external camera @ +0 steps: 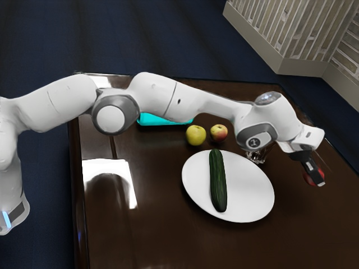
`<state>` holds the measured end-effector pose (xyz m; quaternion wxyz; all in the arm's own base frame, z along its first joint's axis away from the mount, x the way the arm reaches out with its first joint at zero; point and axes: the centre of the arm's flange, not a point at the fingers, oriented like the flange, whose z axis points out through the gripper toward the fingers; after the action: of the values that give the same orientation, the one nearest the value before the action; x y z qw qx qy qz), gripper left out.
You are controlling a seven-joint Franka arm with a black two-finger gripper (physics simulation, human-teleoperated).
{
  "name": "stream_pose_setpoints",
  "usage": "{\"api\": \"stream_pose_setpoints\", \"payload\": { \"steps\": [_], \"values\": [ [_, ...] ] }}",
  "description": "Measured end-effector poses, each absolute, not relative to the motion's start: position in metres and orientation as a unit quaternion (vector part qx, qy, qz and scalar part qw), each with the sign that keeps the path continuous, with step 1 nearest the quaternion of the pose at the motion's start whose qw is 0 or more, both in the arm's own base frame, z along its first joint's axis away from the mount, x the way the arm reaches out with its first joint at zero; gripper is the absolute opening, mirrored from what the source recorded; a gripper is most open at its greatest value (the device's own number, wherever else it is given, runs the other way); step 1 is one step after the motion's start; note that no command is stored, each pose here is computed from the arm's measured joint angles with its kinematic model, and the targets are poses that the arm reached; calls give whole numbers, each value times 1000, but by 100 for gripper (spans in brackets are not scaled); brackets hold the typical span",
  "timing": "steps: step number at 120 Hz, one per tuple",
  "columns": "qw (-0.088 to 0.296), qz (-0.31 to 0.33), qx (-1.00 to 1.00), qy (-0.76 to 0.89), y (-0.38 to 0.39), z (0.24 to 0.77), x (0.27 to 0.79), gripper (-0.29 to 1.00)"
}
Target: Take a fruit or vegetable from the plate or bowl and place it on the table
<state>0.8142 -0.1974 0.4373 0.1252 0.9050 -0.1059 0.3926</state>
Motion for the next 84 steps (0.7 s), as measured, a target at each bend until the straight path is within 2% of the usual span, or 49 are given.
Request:
{"api": "stream_pose_setpoints", "payload": {
  "steps": [28, 44, 50, 55, 64, 65, 70, 76, 78, 84],
  "values": [
    [130, 424, 890, -104, -223, 408, 821, 41],
    [134, 417, 894, -95, -220, 372, 825, 40],
    [136, 415, 895, -92, -218, 362, 826, 44],
    [142, 412, 896, -85, -219, 355, 826, 51],
    [143, 416, 894, -81, -218, 355, 826, 88],
    [142, 417, 894, -81, -217, 357, 827, 82],
    [129, 419, 895, -81, -213, 372, 828, 71],
    [109, 419, 897, -90, -213, 404, 825, 70],
    [99, 417, 898, -97, -215, 428, 821, 70],
    [63, 389, 910, -130, -236, 555, 776, 69]
  ]
}}
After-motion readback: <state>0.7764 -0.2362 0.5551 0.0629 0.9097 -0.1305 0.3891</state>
